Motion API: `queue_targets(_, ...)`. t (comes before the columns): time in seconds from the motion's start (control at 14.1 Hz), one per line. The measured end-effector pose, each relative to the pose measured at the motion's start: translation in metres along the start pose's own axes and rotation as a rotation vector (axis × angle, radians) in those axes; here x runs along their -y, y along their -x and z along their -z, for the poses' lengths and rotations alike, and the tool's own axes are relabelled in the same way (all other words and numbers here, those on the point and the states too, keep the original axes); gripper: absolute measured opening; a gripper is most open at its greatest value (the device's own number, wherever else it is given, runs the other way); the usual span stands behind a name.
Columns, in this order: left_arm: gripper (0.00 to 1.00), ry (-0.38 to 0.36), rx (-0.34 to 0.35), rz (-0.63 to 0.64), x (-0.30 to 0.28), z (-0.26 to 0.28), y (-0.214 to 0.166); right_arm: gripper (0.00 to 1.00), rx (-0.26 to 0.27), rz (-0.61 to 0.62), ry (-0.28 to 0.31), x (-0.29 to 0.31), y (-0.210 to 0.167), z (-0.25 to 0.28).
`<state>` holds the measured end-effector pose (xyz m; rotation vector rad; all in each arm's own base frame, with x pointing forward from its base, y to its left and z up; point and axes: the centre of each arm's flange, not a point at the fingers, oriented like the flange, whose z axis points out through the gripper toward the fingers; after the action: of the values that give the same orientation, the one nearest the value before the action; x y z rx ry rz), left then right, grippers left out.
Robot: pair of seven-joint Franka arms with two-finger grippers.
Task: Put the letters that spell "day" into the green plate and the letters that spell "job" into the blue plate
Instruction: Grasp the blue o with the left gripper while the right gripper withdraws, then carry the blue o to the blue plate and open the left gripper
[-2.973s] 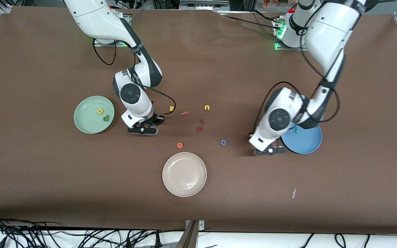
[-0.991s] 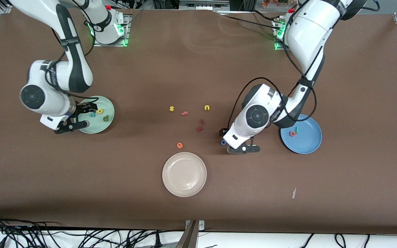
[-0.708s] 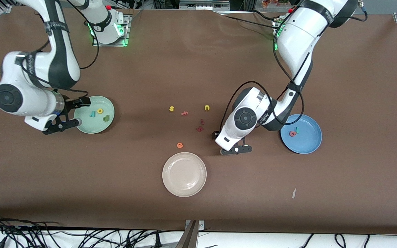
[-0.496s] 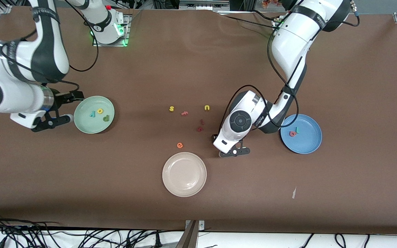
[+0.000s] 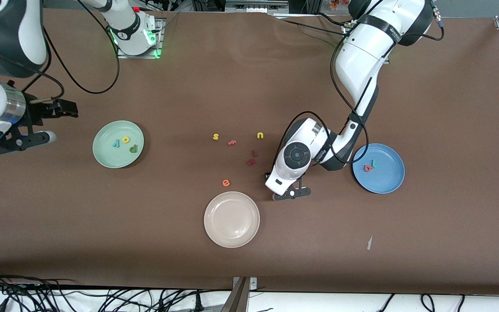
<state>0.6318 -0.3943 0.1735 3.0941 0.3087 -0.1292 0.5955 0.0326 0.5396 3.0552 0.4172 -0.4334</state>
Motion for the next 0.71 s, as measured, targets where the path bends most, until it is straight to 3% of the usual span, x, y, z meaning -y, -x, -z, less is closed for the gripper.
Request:
queue_targets(0.14,0.68,0.0,-0.001,0.002,-0.001,0.0,0.0,1.0,-0.019,0.007,-0.017,0.0,0.006,0.008)
queue_targets(0.21,0.67,0.0,0.0,0.005,-0.002,-0.001,0.001,1.0,-0.025,0.006,-0.017,0.0,0.01,0.01)
queue_targets(0.35,0.52,-0.001,-0.001,0.006,-0.006,-0.001,0.005,1.0,-0.049,0.024,0.001,0.006,0.016,0.012)
queue_targets(0.42,0.46,0.001,-0.004,0.005,-0.008,0.0,0.005,1.0,-0.078,0.014,0.009,0.011,0.02,0.011)
queue_targets(0.5,0.46,0.0,-0.004,0.005,-0.008,-0.001,0.005,1.0,-0.11,-0.002,0.01,0.011,0.026,0.011)
queue_targets(0.64,0.31,0.0,-0.008,0.007,-0.007,0.0,0.004,1.0,-0.161,-0.041,0.007,-0.005,0.044,0.017)
queue_targets(0.71,0.31,-0.001,-0.009,0.008,-0.007,0.0,0.003,1.0,-0.206,-0.073,0.007,-0.022,0.052,0.025)
